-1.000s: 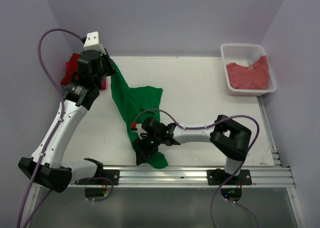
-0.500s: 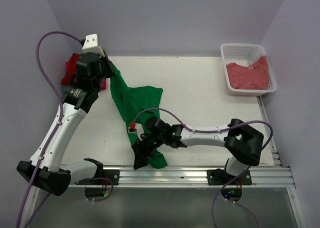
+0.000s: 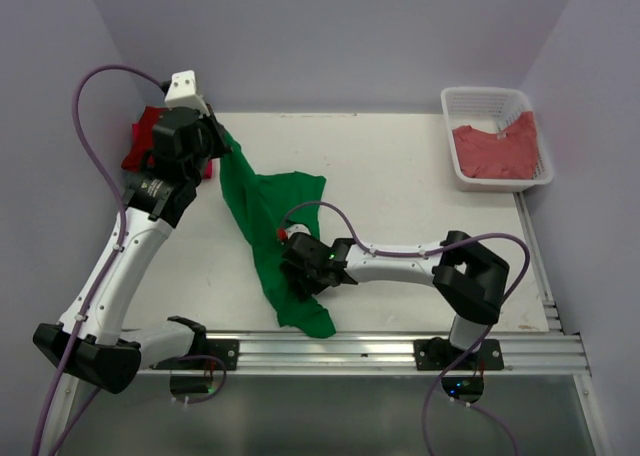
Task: Fold and stack the t-shirts
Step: Flatten out the tshirt
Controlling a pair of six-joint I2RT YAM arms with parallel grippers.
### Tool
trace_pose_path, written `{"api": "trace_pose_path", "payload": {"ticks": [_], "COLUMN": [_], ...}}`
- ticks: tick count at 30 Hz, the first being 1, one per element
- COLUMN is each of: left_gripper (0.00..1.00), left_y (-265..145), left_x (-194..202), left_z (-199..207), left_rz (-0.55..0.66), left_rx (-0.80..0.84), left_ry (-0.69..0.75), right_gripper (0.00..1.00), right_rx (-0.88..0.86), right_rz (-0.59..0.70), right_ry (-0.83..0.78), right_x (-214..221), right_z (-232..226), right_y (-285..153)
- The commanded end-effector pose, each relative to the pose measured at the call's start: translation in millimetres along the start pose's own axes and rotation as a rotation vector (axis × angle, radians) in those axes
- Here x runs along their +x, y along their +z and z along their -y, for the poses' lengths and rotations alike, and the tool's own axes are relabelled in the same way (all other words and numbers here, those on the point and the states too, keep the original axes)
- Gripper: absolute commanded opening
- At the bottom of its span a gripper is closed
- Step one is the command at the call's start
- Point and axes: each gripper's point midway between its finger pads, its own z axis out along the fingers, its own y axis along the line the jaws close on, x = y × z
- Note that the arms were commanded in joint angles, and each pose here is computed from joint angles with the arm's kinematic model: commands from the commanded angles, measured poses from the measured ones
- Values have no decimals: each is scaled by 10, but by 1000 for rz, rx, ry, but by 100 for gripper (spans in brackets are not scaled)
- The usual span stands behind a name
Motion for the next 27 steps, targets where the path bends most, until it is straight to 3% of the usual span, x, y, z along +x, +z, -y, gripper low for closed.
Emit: {"api": "trace_pose_path", "payload": {"ticks": [1, 6, 9, 10, 11, 16, 22, 27], "left_gripper": [0, 0, 0, 0, 0, 0, 0, 0], "left_y": [-52, -29, -17, -14, -8, 4, 21, 15], "left_x": [-100, -70, -58, -54, -42, -29, -11, -10], "left_z": [-11, -5, 8, 11, 12, 2, 17, 21], "left_rz": [36, 27, 24, 23, 20, 17, 12, 11], "left_rx": [-5, -3, 3, 4, 5, -1, 5, 8], "left_ry": [-10, -8, -10, -10, -9, -6, -8, -8], "right_gripper": [67, 52, 33, 19, 14, 0, 0, 0], "right_rx": [18, 4, -25, -31, -44, -83, 4, 286], "right_rz": [0, 10, -1, -3, -5, -18, 25, 129], "right_ry": [35, 49, 56, 59, 63, 86, 82, 95], "right_x": [51, 73, 132, 152, 161, 234, 122, -118], "right_z": [26, 19, -9, -9, -30, -72, 85, 598], "right_y": [-11, -42, -71, -83, -87, -134, -236, -605]}}
